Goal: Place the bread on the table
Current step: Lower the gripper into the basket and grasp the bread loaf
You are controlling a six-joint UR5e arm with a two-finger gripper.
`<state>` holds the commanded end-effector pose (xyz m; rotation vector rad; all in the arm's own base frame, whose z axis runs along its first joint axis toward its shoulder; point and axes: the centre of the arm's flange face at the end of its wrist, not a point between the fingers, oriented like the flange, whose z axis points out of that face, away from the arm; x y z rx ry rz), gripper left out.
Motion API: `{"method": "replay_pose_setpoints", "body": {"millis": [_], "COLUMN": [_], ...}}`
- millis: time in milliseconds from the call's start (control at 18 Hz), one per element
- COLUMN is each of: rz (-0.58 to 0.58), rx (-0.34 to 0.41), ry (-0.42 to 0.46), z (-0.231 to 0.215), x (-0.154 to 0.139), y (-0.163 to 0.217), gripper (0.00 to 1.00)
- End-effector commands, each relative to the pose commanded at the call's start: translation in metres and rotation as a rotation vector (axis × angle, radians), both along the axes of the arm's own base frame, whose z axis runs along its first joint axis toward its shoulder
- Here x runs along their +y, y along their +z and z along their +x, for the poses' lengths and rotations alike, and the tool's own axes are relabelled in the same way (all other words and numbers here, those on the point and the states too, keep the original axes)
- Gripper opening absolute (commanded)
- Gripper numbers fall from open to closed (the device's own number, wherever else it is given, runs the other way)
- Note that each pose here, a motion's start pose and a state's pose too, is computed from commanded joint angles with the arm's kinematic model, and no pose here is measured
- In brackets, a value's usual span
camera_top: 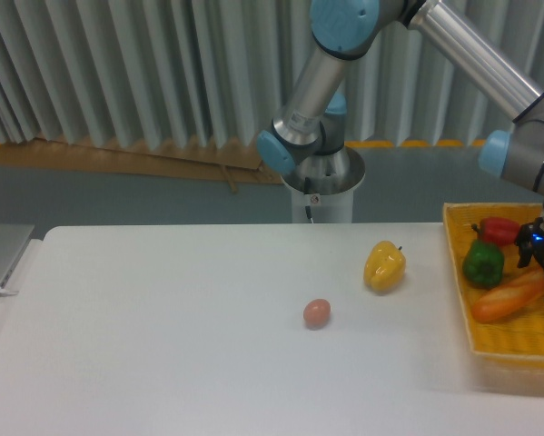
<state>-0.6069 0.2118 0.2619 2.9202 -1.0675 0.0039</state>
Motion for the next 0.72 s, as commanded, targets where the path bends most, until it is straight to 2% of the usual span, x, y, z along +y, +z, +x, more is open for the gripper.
{"method": "replay_pose_setpoints", "body": {"millis": [56,222,389,500,722], "rz": [0.002,0.002,-0.005,-0.011,-0.033], "rx": [0.004,0.019,0.027,0.025,0.042], "ry": [0.000,-0.040,-0.041,-0.041,-0.048], "z": [0.000,-0.001,0.000,0.001,0.004], "x": [0.000,0.000,0.001,0.002,0.012], "y": [0.003,0.012,0.017,0.016,0.024], "gripper": [0.40,0.34,0.32,0.24,0.24]}}
